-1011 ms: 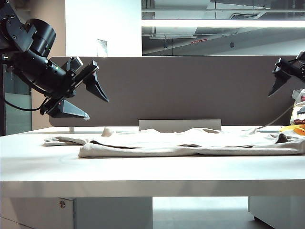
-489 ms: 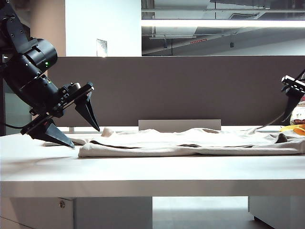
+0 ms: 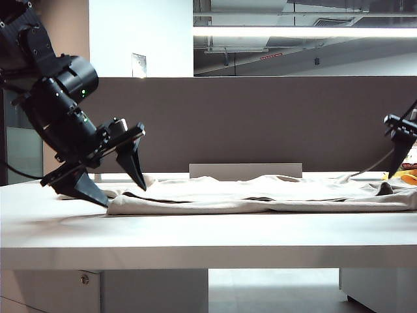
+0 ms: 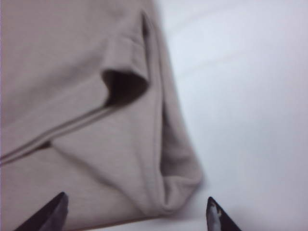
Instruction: Fold the bottom side of the T-shirt horizontally towards the center, about one-third of the way, then fold the sleeve back towards the center, creating a straight line along the edge of the T-shirt, and finally fold the bottom of the T-shirt up towards the top, creating a neat rectangle.
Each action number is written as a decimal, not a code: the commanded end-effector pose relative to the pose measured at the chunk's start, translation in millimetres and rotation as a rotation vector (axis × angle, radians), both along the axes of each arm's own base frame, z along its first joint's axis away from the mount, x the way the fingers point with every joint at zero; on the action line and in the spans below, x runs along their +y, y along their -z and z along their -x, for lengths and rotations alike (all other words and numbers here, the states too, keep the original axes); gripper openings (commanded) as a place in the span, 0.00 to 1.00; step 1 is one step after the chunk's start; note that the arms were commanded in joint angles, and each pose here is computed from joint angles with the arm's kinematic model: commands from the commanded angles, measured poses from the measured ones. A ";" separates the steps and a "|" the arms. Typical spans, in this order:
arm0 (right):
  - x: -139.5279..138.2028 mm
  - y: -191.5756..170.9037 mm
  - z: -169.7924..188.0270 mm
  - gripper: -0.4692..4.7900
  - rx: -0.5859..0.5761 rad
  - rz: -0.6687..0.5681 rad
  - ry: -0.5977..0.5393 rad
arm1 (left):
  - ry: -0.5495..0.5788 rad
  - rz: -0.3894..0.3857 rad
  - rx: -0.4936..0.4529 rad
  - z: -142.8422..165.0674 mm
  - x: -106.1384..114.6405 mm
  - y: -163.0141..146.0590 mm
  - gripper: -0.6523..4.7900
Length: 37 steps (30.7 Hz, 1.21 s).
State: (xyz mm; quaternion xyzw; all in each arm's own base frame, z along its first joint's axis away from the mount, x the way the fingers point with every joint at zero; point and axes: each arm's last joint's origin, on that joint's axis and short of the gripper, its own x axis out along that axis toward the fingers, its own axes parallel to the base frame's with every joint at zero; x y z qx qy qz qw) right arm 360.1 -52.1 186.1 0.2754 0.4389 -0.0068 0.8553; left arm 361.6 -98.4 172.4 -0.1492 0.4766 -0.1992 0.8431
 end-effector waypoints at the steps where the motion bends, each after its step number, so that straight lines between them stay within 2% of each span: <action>1: 1.6 6.0 -0.7 0.76 0.031 -0.007 -0.011 | -0.004 -0.002 0.002 -0.2 0.0 -0.1 0.72; 6: 2.6 10.2 -2.0 0.57 0.039 -0.007 -0.017 | -0.002 0.000 0.001 -0.3 0.0 -0.3 0.58; 10: 2.7 9.2 -3.4 0.53 0.022 -0.004 -0.017 | -0.002 0.000 0.000 -0.3 0.0 -0.2 0.49; 14: 2.4 9.7 -4.2 0.36 0.017 -0.002 -0.017 | -0.001 -0.003 -0.005 -0.6 0.0 -0.4 0.43; 18: 2.4 11.2 -6.6 0.34 0.001 0.001 -0.018 | -0.005 -0.005 -0.017 -1.5 -0.1 -1.1 0.43; 20: 2.6 11.7 -7.1 0.22 -0.001 0.001 -0.019 | -0.006 -0.006 -0.018 -1.6 -0.1 -1.0 0.42; 22: 2.7 13.2 -7.4 0.08 0.003 0.000 -0.019 | -0.006 -0.005 -0.020 -1.8 -0.1 -1.2 0.34; 24: 2.9 13.8 -7.5 0.07 0.005 0.000 -0.020 | -0.001 -0.006 -0.030 -2.3 -0.3 -1.6 0.21; 27: 3.0 13.8 -7.6 0.07 0.002 0.009 -0.030 | 0.006 -0.009 -0.049 -3.3 -0.5 -2.4 0.19; 29: 2.9 14.0 -7.3 0.07 0.002 0.018 -0.038 | -0.004 -0.023 -0.053 -3.5 0.0 -2.3 0.10; 37: 2.4 17.4 -0.2 0.07 0.075 0.021 -0.064 | 0.040 -0.069 0.004 2.7 2.3 2.5 0.11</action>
